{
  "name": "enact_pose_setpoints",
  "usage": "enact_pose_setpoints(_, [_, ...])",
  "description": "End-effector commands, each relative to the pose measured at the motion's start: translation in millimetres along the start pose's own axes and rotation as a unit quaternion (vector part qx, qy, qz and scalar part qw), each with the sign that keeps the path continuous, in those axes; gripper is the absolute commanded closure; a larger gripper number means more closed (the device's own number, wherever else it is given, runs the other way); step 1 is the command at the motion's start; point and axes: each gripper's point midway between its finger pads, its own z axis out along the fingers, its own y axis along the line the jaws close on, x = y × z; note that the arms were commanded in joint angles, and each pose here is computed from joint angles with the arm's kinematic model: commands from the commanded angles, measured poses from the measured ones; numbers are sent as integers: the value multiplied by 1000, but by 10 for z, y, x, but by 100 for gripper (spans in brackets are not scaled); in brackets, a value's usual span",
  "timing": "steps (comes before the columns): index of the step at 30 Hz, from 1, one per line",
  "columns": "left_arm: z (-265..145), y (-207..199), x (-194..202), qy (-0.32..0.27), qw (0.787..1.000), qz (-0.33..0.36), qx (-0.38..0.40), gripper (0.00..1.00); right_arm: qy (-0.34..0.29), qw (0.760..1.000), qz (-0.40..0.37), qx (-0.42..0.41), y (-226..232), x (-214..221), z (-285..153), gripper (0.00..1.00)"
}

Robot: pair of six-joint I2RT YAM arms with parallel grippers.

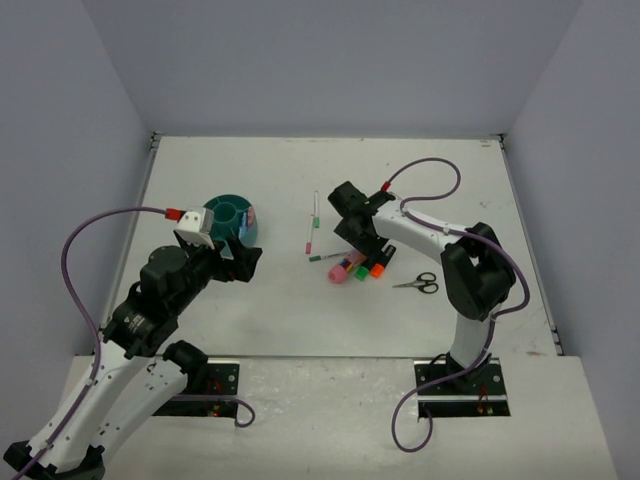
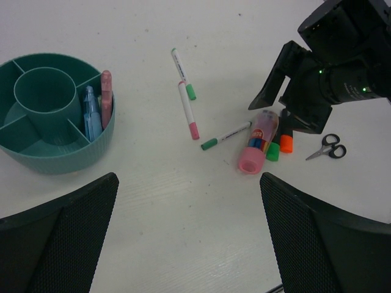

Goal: Sort the stationery into containers
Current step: Pick up the stationery from the center of the board.

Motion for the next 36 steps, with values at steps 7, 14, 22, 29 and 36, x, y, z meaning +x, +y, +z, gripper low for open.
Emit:
enact_pose_setpoints(7, [0, -41, -37, -12, 1000, 11, 15, 0, -20, 996, 66, 53, -128, 140, 45, 32])
enact_pose_setpoints(14, [4, -38, -34, -11, 1000, 11, 14, 0, -17, 996, 67, 54, -99, 141, 30, 33])
enact_pose_setpoints(22, [-2, -45, -46, -13, 1000, 10, 16, 0, -4, 998, 63, 28, -183, 290, 57, 34])
enact_pose_setpoints(29, [-8, -46, -46, -15, 1000, 10, 17, 0, 7, 998, 58, 34, -186, 393, 193, 36])
enact_pose_setpoints(36, [10, -50, -29, -10, 1000, 10, 17, 0, 4, 998, 56, 29, -146, 370, 189, 50])
